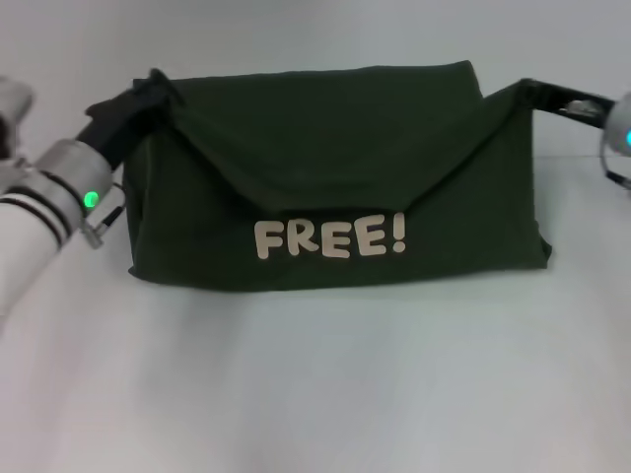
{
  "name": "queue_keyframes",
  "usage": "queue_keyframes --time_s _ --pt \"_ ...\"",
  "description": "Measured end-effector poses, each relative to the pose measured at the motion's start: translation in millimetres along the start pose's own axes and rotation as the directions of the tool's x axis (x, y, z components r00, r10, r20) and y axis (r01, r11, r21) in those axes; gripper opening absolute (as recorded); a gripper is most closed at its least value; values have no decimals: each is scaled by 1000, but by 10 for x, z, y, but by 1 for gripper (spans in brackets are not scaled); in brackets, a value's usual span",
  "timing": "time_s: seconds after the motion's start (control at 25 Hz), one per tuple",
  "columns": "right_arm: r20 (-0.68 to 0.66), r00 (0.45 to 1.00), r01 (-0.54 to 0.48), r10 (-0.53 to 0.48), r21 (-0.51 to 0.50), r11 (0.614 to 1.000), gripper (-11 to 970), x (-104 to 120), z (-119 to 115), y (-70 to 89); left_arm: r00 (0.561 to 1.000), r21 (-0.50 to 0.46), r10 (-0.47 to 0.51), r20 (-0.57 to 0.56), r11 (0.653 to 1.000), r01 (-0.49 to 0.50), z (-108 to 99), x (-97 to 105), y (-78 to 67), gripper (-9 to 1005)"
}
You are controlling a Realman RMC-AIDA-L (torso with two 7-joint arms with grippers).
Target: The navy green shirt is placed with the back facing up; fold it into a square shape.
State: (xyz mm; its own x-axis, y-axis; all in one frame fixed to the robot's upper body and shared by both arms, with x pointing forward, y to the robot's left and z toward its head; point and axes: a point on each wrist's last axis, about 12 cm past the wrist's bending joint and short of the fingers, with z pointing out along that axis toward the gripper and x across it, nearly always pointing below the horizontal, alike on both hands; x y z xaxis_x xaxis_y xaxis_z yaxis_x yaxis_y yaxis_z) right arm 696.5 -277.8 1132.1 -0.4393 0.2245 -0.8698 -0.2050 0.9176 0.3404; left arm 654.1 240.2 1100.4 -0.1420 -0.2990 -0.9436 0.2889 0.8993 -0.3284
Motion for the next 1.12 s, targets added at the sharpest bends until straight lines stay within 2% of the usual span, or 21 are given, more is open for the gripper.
queue_keyframes --time_s 0.16,0.32,0.52,0.84,1.12 --pt "-16 998 57 -56 51 997 34 90 137 161 997 -43 77 -25 996 -78 79 95 -87 40" --pt "-19 997 75 -74 81 994 36 238 176 219 991 -56 122 -56 991 -125 77 199 -130 59" --pt "-26 998 56 -54 96 994 43 379 148 178 988 -71 121 -96 989 -128 20 318 -115 83" --pt "-24 999 42 -40 95 995 53 413 123 148 988 -69 117 -99 990 -124 -3 342 -109 120" --pt "-46 994 103 -100 71 992 62 447 111 158 990 -63 110 -88 991 -115 -6 340 -124 153"
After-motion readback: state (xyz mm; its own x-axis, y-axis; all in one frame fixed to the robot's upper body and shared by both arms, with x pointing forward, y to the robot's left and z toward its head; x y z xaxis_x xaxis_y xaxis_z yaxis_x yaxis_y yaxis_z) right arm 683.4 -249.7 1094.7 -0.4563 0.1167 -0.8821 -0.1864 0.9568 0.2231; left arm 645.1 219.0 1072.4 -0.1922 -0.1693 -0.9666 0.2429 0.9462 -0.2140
